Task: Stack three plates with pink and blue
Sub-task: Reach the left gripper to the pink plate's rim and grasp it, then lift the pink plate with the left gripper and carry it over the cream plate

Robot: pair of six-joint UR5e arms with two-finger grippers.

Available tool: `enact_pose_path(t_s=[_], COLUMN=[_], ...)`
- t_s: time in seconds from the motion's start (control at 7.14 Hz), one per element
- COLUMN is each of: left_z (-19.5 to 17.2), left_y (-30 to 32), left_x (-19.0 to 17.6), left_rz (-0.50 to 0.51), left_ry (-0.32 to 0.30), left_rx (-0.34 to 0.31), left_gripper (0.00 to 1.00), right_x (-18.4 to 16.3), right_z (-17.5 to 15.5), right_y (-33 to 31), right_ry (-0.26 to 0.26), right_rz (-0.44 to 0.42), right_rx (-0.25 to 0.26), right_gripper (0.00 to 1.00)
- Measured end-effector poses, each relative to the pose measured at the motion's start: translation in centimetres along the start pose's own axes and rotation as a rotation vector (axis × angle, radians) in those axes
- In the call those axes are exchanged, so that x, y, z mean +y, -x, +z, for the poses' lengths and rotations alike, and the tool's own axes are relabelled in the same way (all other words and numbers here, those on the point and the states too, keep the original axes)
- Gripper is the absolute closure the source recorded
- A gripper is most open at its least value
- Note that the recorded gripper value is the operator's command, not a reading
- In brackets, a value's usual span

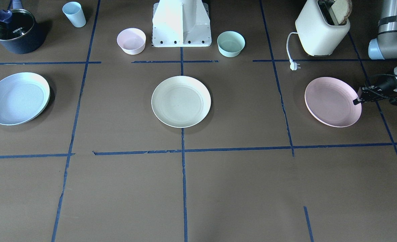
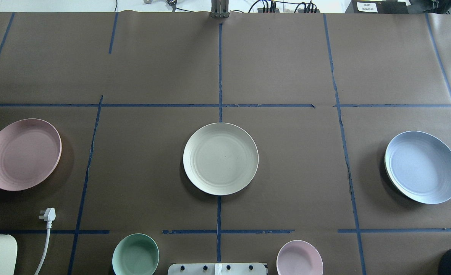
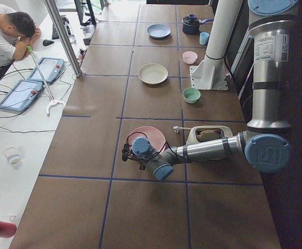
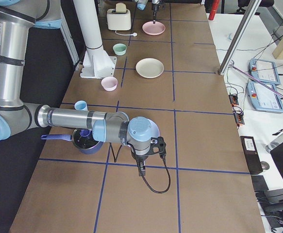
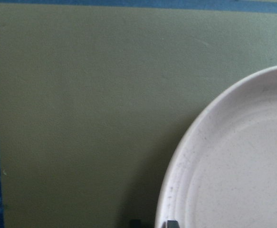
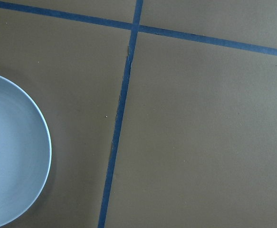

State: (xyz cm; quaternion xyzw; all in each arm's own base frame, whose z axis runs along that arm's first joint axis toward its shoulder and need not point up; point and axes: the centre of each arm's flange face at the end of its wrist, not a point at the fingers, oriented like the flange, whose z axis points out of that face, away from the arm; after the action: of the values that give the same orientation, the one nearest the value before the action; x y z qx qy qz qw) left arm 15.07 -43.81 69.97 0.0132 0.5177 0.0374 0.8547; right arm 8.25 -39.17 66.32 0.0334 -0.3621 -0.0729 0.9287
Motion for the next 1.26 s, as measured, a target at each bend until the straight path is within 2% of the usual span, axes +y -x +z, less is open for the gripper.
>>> enact_pose_path(t_s=[0.14, 0.28, 0.7, 0.84, 1.26], left_z=[-0.5, -1.4, -5.1, -4.9, 4.9], left_y=[-1.4, -3.4, -15.9, -21.5, -38.7], left_x=[-0.6, -2.1, -9.1, -10.5, -8.9], left_rz=[-0.008, -0.025, -0.129, -0.145, -0.198], left_ry=[0.041, 0.051, 0.002, -0.004, -0.031], left_rx=[0.075, 0.129, 0.233, 0.257, 0.258], left_gripper=[1.00, 1.00, 1.00, 1.00, 1.00], right_x=[0.0, 0.0, 0.0, 0.0, 0.0], right_z=[0.0, 0.0, 0.0, 0.0, 0.0], right_y=[0.0, 0.0, 0.0, 0.0, 0.0], right_ry=[0.000, 0.000, 0.000, 0.000, 0.000], right_rz=[0.000, 0.000, 0.000, 0.000, 0.000], right_rx=[0.000, 0.000, 0.000, 0.000, 0.000], right_gripper=[0.00, 0.00, 0.00, 0.00, 0.00])
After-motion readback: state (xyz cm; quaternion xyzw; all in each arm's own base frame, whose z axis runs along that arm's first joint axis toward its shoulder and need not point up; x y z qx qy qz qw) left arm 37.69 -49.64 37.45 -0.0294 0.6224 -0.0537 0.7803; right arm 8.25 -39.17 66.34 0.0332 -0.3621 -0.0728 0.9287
